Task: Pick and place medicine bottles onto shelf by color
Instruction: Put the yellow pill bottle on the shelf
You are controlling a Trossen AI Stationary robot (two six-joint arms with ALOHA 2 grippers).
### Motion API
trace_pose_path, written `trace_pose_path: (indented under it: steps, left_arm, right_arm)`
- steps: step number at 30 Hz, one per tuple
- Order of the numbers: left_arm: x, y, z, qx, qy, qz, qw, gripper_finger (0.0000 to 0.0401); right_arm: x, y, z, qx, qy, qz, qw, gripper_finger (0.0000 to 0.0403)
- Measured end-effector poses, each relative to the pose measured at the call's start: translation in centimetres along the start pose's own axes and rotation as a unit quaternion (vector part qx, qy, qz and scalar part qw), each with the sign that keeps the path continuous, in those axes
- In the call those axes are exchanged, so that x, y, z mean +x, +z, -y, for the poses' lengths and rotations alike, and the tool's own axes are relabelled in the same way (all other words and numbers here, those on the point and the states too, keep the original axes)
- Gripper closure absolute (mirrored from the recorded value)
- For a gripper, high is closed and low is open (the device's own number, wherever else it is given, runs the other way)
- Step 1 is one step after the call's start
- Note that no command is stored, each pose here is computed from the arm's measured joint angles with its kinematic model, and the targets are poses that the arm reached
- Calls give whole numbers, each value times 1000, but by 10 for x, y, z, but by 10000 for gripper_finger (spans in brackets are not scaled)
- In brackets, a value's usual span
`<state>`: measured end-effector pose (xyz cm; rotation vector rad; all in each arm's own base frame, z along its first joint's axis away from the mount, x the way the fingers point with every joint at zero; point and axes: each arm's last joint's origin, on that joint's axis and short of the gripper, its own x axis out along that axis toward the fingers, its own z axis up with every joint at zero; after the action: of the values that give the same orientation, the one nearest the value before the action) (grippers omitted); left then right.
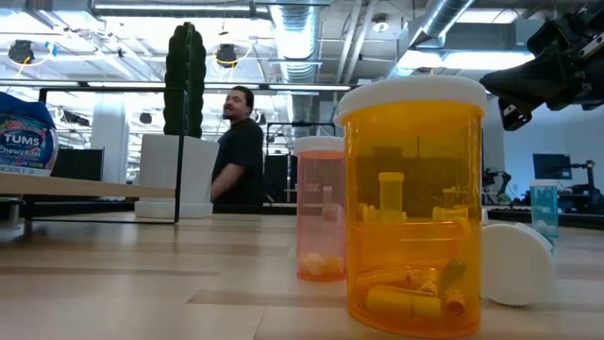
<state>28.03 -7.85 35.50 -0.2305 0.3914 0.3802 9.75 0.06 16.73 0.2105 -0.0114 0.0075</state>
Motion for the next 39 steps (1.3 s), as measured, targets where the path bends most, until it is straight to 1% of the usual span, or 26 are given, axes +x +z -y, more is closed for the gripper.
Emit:
trace_pose_path:
  steps: [6,12,14,18,20,25,30,34,39]
  left_arm:
    - [55,-5,5,46,-38,-7,998,193]
    - [111,-25,9,71,-88,-28,993,193]
    - [125,-34,10,84,-93,-34,992,193]
    - [147,-50,11,109,-87,-45,989,193]
    - [158,-57,12,109,-91,-43,989,193]
    - [178,-73,16,100,-96,-42,989,193]
    - [194,-90,17,87,-87,-47,991,193]
    - [196,-95,17,77,-82,-61,992,193]
    - [196,-98,16,78,-79,-74,991,192]
  right_arm:
    - [0,0,0,0,0,0,1000,347]
    - [0,0,0,0,0,0,1000,347]
    - [0,0,0,0,0,0,1000,347]
    - [0,0,0,0,0,0,1000,347]
    - [0,0,0,0,0,0,1000,347]
    - [0,0,0,0,0,0,1000,347]
    - [0,0,0,0,0,0,1000,347]
    - [0,0,0,0,0,0,1000,347]
    - [0,0,0,0,0,0,1000,347]
